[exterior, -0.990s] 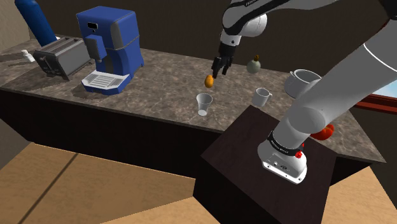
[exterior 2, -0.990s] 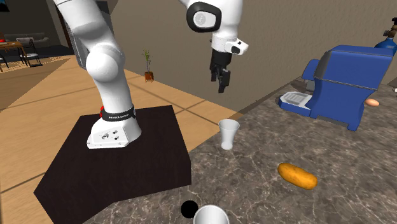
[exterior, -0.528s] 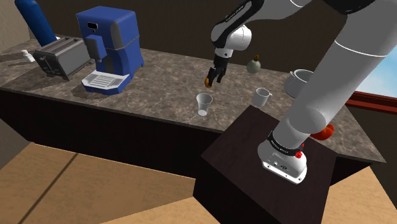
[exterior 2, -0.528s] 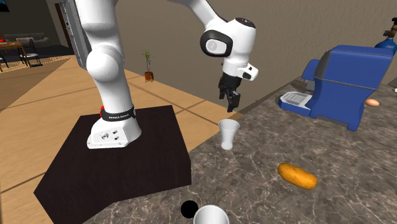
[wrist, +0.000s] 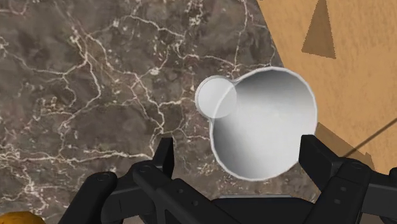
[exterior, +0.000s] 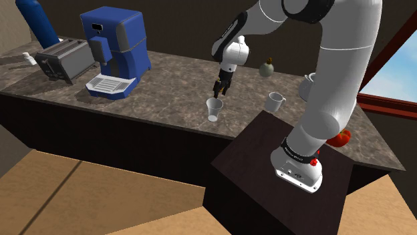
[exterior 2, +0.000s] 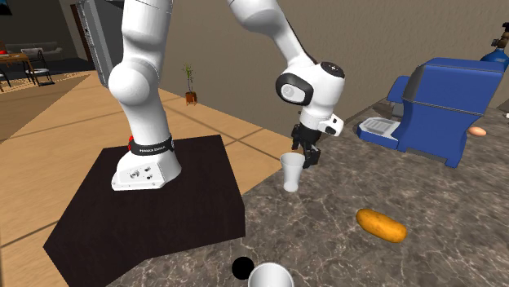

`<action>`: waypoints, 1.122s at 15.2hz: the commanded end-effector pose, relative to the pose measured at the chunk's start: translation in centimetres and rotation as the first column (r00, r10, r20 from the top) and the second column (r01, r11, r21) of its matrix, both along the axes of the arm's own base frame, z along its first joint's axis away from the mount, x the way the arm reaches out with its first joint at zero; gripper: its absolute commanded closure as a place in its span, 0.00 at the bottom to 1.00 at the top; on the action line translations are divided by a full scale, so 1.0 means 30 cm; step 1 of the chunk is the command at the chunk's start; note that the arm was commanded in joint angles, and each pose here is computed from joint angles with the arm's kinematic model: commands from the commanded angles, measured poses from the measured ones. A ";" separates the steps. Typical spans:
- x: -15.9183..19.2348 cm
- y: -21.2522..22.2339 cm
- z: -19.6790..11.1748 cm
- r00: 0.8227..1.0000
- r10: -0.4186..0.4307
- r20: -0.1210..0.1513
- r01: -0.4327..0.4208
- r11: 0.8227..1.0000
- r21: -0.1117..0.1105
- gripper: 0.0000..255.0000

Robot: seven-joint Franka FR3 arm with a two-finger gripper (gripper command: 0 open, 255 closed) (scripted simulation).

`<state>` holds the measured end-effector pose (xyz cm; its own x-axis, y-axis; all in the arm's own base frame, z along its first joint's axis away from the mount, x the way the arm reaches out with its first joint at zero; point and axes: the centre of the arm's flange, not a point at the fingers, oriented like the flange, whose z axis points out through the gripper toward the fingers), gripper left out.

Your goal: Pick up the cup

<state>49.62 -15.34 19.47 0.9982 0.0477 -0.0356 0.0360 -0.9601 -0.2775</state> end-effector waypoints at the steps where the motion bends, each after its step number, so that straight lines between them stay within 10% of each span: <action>1: 0.010 -0.004 -0.053 1.000 0.002 -0.001 -0.002 1.000 0.005 0.00; 9: 0.010 -0.004 -0.169 1.000 0.002 -0.001 -0.002 1.000 0.005 0.00; 10: 0.009 -0.002 -0.167 1.000 0.002 -0.001 -0.002 1.000 0.005 1.00; 17: 0.009 -0.002 -0.168 1.000 0.002 -0.001 -0.002 1.000 0.005 1.00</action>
